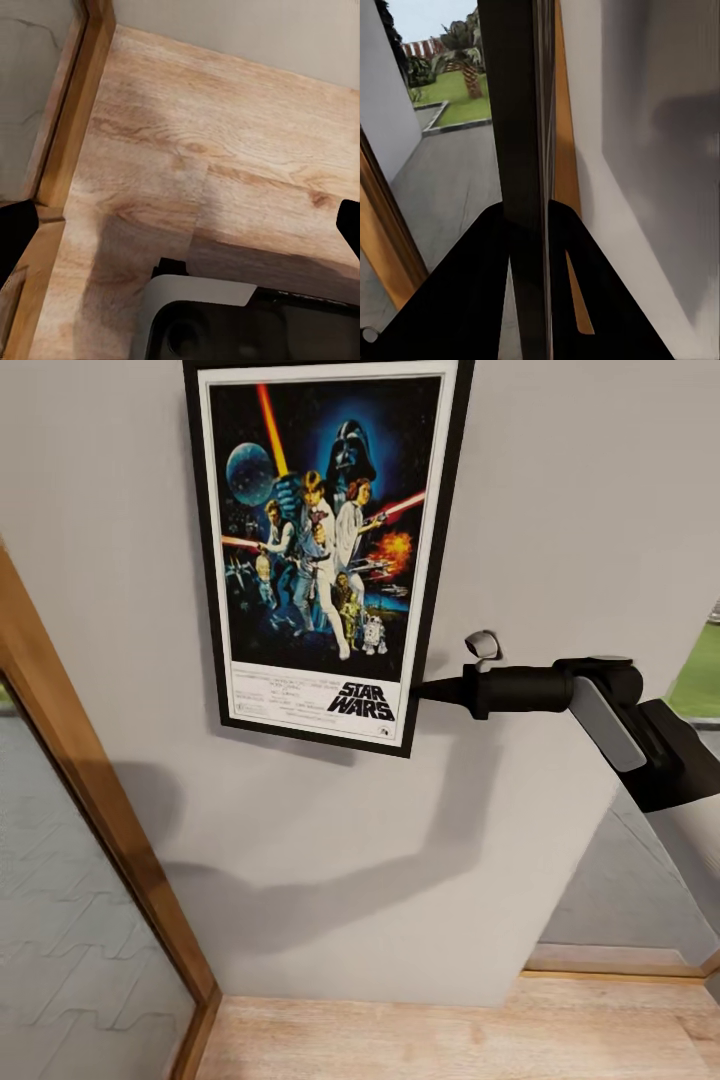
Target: Pick up the poster from the kitchen countertop and hang it on one of the wall nails in the kitchen.
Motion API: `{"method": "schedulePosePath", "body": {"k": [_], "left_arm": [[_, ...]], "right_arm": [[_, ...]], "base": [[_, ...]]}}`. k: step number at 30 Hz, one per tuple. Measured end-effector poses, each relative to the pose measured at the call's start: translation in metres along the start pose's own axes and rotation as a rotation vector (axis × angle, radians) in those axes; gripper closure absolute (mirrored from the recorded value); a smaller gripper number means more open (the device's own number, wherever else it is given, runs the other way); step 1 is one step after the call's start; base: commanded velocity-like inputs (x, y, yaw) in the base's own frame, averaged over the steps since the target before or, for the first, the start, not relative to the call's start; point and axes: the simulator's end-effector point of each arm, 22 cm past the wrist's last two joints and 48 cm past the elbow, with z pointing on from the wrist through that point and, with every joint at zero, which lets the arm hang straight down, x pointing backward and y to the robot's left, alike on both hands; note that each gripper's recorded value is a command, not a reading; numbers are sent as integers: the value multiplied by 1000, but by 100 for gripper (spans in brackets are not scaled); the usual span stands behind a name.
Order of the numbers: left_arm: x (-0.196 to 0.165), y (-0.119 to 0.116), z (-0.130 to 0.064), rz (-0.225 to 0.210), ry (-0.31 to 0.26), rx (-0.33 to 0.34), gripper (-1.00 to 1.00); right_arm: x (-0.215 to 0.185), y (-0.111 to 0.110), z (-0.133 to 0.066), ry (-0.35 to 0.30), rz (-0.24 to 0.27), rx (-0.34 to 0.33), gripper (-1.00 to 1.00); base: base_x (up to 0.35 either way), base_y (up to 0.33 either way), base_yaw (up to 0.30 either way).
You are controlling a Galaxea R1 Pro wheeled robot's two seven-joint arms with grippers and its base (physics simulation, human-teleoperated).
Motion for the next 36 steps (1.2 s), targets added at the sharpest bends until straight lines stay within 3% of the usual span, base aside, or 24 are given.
{"method": "schedulePosePath", "body": {"k": [12,36], "left_arm": [[0,0,0,0,-1,0,-100],[0,0,0,0,0,0,-100]], "right_arm": [[0,0,0,0,0,0,100],[0,0,0,0,-2,0,100]], "base": [[0,122,0],[29,6,0]]}}
